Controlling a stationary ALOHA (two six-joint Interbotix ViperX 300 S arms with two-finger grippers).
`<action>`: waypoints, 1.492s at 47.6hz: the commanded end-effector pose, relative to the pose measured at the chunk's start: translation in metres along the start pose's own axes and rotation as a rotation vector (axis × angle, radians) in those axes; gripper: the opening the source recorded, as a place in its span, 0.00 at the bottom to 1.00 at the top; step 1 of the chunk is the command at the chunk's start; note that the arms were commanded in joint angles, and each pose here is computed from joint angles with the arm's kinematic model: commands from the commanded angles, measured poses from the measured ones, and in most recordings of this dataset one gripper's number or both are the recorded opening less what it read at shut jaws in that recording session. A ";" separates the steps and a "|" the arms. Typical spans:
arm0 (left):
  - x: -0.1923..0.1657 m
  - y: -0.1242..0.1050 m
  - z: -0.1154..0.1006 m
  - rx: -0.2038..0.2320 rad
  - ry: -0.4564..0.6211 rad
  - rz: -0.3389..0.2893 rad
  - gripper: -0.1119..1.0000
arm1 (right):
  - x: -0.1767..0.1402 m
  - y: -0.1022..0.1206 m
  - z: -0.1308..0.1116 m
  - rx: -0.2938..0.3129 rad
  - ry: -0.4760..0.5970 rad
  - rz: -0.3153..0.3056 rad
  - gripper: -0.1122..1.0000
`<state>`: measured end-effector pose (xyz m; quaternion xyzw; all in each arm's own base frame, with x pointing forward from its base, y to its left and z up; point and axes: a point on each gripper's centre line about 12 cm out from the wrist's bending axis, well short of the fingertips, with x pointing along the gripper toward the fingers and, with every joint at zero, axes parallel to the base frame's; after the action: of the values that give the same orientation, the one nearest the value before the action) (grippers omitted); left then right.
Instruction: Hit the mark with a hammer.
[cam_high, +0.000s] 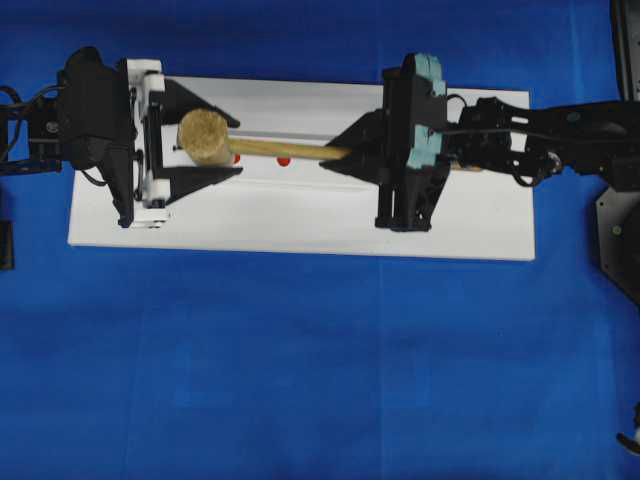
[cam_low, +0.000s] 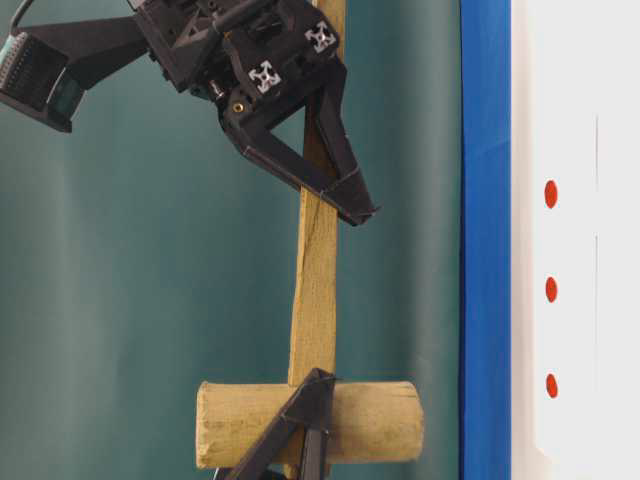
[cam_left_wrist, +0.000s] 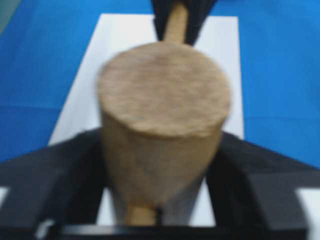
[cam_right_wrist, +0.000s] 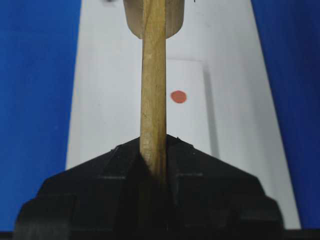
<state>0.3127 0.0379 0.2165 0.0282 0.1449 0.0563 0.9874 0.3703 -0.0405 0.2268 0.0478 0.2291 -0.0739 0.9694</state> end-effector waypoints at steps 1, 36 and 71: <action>0.001 0.000 0.009 0.001 -0.020 -0.002 0.50 | -0.003 -0.001 0.019 -0.002 -0.055 -0.004 0.11; 0.001 0.000 0.009 0.002 -0.017 -0.002 0.51 | -0.003 0.000 0.019 0.001 -0.056 -0.002 0.29; -0.005 -0.001 0.012 -0.396 -0.012 -0.006 0.51 | -0.004 0.012 0.034 -0.093 -0.117 0.019 0.93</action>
<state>0.3109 0.0368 0.2136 -0.1249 0.1542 0.0792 0.9769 0.3796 -0.0331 0.2431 0.0095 0.1992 -0.0586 0.9782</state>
